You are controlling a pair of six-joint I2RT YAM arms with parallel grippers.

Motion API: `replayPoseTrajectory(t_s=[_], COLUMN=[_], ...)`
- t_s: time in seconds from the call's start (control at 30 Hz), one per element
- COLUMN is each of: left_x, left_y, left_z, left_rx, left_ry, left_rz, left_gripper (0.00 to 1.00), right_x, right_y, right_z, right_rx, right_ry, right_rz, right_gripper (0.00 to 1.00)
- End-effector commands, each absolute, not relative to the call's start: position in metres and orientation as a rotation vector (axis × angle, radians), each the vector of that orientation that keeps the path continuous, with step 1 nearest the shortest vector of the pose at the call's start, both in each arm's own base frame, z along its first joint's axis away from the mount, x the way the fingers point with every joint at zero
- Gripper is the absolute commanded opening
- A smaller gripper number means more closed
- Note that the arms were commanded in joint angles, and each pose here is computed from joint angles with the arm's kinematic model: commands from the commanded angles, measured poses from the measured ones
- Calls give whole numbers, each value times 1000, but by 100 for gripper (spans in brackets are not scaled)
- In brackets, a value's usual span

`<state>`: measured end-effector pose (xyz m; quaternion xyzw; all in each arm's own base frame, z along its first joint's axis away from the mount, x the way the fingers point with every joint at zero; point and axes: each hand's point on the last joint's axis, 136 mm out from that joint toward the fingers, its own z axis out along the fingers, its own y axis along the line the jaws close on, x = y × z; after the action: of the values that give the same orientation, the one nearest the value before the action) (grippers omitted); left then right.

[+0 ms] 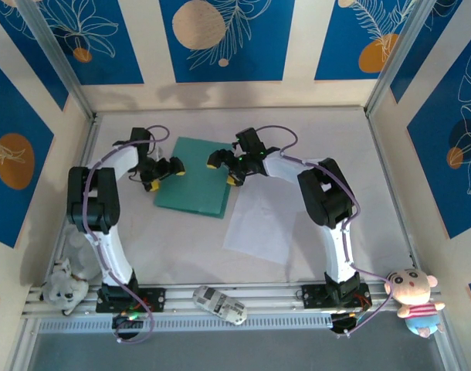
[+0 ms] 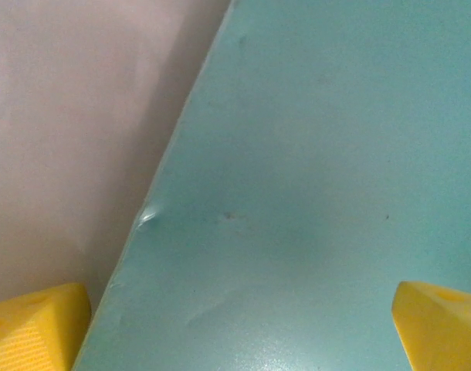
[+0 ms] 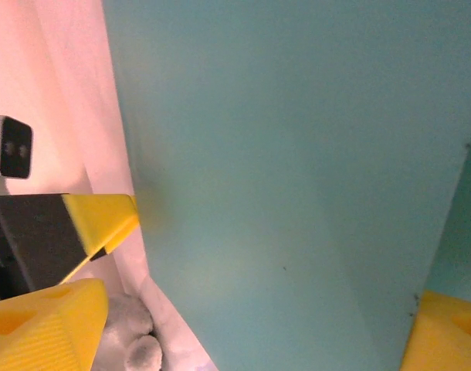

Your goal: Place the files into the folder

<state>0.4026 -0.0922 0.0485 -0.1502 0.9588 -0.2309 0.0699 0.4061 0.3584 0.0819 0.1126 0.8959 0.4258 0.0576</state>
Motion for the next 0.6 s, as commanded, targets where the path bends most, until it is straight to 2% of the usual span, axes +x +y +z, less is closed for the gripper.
replayPoseTrajectory(t_s=[0.0, 0.33, 0.57], left_x=[395, 374, 371], left_y=[-116, -125, -135], left_z=[72, 75, 75], left_rx=[-478, -487, -478], left_ry=[2823, 2787, 2759], left_rz=[-926, -1025, -1081], left_gripper=[100, 100, 100], right_x=[398, 394, 388], right_y=[377, 378, 373], right_z=[139, 176, 175], right_rx=[204, 143, 153], right_ry=[2644, 2594, 2606], right_rz=[1450, 1495, 1478], right_gripper=[88, 88, 88])
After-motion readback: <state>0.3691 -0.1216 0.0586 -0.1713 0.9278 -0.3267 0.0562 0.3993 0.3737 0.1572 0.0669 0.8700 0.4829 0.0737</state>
